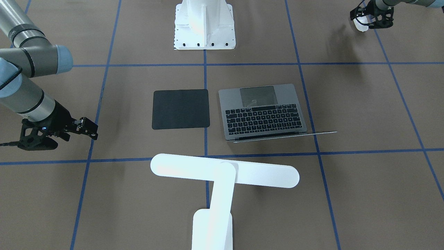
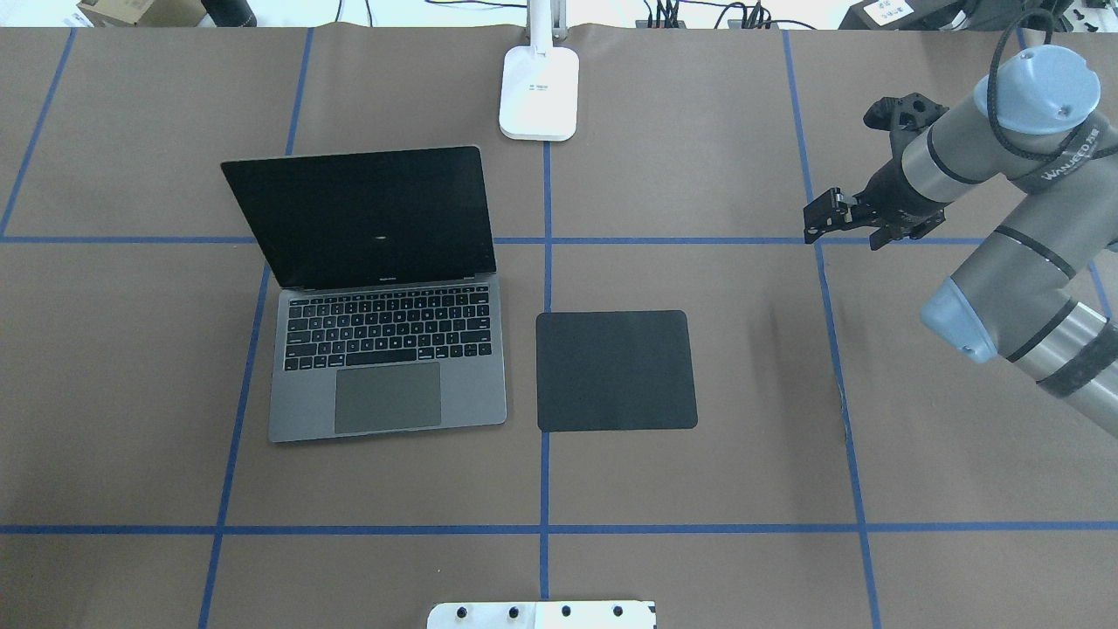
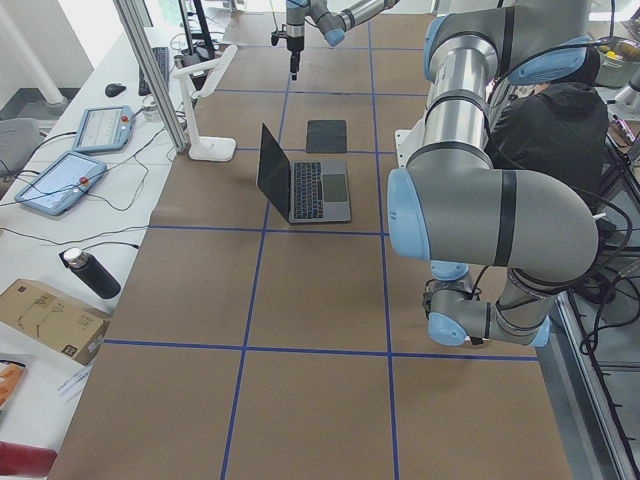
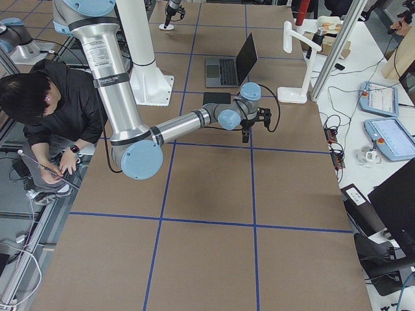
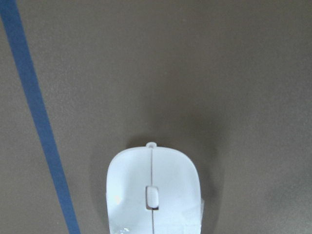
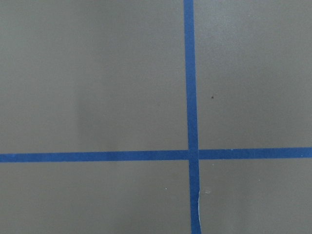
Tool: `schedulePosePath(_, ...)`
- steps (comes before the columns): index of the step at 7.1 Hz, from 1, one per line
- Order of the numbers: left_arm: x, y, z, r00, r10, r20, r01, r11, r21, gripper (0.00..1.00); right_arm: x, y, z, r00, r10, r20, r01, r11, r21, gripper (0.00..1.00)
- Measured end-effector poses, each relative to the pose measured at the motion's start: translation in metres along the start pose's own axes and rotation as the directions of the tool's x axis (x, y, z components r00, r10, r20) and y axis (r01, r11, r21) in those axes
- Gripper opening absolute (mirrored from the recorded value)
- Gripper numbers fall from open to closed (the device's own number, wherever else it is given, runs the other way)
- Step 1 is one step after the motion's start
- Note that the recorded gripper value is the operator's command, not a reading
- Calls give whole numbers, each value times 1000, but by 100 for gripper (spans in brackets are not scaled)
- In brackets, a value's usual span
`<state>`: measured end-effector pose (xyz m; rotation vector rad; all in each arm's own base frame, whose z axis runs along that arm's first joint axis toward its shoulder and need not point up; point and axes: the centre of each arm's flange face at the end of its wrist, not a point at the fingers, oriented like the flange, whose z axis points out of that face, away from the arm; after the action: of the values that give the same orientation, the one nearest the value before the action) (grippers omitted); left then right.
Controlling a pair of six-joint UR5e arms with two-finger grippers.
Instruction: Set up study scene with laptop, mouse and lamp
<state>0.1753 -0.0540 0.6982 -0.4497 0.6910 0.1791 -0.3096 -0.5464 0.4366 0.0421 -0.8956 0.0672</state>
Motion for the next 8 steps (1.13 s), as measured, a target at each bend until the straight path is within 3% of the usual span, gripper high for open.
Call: schedulePosePath(8,3,1,21,1000,9,8,-9,1000,-18,99,-1,0,0,1000,-5,-10,5,1000,16,99)
